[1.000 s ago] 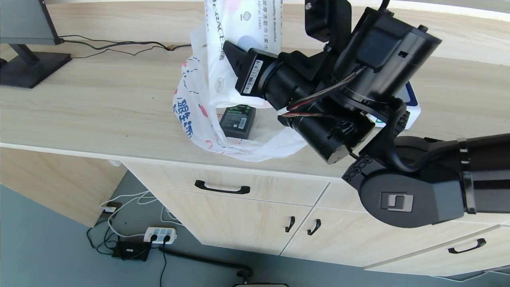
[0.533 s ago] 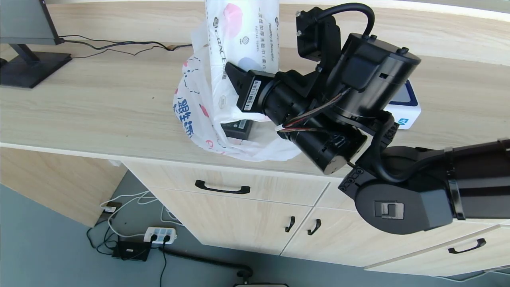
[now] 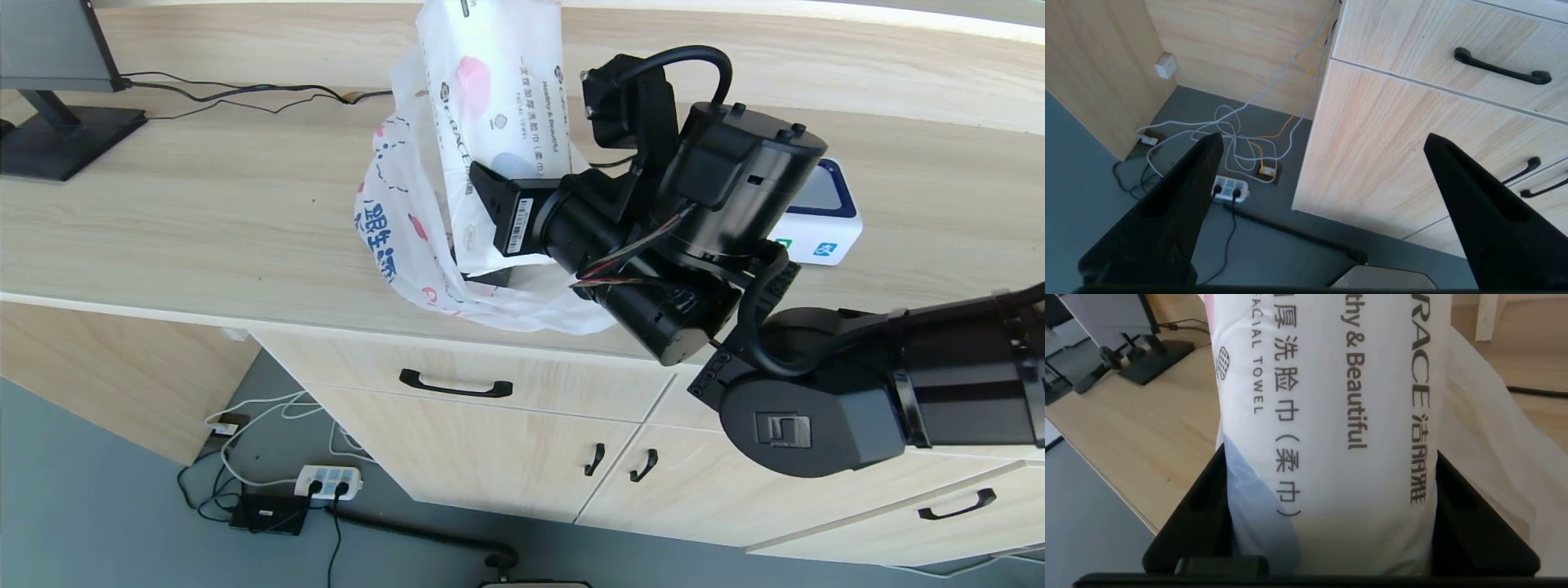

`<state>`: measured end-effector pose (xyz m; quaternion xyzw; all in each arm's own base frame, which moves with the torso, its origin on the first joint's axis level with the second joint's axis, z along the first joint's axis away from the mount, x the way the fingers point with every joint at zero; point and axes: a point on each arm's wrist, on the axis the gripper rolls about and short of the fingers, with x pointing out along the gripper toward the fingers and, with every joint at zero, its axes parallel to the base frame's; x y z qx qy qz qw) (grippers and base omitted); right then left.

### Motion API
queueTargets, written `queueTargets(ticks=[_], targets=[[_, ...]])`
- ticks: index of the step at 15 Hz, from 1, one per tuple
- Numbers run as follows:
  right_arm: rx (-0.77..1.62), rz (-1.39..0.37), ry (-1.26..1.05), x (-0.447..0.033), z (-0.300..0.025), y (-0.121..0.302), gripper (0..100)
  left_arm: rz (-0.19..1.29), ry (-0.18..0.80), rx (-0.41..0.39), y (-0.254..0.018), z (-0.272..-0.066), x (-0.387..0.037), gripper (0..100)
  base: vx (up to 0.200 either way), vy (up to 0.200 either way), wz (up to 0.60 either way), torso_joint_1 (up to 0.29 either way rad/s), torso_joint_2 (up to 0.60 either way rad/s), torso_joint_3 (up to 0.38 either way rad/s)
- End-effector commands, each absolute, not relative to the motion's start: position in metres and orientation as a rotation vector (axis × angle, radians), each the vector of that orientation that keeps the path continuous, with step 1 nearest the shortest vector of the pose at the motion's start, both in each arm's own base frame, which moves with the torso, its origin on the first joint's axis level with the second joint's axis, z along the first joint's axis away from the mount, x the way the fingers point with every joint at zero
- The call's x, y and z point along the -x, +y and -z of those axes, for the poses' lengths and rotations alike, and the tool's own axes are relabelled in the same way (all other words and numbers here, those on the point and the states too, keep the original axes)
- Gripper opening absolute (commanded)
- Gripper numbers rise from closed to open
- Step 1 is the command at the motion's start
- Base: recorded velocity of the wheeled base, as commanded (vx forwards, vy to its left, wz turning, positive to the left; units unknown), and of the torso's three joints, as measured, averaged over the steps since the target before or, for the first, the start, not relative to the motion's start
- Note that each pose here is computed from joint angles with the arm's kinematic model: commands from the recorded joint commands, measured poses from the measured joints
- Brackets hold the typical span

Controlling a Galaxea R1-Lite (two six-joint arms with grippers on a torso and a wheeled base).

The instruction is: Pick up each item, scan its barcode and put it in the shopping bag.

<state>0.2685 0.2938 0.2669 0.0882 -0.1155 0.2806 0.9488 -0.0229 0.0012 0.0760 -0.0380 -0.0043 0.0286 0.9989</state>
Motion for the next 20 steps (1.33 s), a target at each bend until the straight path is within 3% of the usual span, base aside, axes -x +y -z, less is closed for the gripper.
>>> queueTargets(ticks=[1,9,20], targets=[[-0.164,-0.568,-0.23,-0.269,-0.265,0.294,0,-0.058,-0.008,0.077,0.001,-0.076,0.023,100,0.0,0.0,0.0,0.0,0.0,0.0],[-0.02,-0.605,-0.166,-0.272,-0.246,0.29,0,-0.058,-0.008,0.078,0.001,-0.076,0.023,100,0.0,0.0,0.0,0.0,0.0,0.0],[-0.004,-0.558,-0.124,-0.296,-0.269,0.253,0,-0.058,-0.007,0.078,0.001,-0.076,0.023,100,0.0,0.0,0.0,0.0,0.0,0.0]])
